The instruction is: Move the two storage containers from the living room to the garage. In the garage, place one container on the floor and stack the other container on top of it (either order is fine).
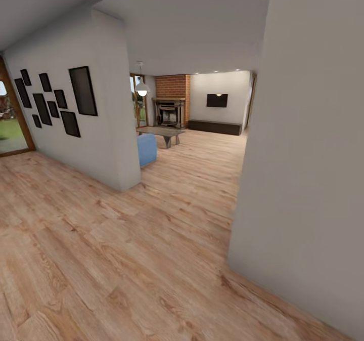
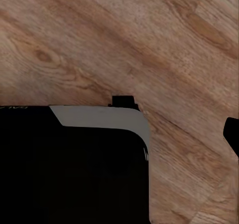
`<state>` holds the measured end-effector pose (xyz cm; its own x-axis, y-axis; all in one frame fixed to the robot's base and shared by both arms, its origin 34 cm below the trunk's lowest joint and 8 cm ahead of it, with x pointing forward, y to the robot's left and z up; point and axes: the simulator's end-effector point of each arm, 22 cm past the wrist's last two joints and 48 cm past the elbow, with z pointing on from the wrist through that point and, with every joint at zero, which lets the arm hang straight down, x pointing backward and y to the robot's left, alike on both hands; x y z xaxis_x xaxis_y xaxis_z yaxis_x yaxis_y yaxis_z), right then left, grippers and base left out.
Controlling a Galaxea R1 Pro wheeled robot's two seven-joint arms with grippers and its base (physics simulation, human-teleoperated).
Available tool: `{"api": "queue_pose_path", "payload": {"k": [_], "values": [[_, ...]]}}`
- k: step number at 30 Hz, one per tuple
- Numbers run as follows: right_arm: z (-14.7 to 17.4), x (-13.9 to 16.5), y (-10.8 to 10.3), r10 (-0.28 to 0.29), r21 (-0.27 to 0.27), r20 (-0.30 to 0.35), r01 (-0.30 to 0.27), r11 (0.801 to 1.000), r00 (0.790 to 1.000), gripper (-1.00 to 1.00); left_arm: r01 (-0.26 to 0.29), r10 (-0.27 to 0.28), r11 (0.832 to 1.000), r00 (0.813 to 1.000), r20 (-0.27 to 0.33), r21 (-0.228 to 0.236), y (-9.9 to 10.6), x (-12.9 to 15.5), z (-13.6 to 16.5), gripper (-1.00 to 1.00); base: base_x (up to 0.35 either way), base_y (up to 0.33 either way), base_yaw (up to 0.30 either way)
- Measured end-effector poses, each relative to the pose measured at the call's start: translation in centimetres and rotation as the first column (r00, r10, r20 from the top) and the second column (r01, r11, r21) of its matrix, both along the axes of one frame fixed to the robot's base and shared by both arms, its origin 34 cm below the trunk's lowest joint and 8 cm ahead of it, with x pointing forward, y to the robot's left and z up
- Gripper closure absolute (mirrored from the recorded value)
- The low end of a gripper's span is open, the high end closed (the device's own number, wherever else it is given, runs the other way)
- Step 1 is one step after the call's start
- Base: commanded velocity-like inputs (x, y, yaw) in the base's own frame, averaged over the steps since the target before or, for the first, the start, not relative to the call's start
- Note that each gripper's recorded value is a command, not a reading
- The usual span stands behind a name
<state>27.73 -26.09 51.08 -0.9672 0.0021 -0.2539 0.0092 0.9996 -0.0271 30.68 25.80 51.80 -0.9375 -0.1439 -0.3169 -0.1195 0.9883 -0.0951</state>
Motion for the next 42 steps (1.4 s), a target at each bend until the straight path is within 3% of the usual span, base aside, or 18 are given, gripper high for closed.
{"api": "queue_pose_path", "payload": {"k": [23, 42], "values": [[0.00, 0.00, -0.03, -0.001, -0.001, 0.000, 0.001, 1.000, 1.000, -1.00, 0.001, -0.001, 1.000, 1.000, 0.000, -0.001, -0.06, -0.01, 0.00, -1.00, 0.322, 0.000, 0.269], [0.00, -0.01, -0.15, -0.003, -0.002, 0.000, 0.003, 1.000, 1.000, -1.00, 0.001, -0.001, 1.000, 1.000, 0.000, 0.000, -0.03, 0.00, 0.00, -1.00, 0.322, 0.000, 0.016]]}}
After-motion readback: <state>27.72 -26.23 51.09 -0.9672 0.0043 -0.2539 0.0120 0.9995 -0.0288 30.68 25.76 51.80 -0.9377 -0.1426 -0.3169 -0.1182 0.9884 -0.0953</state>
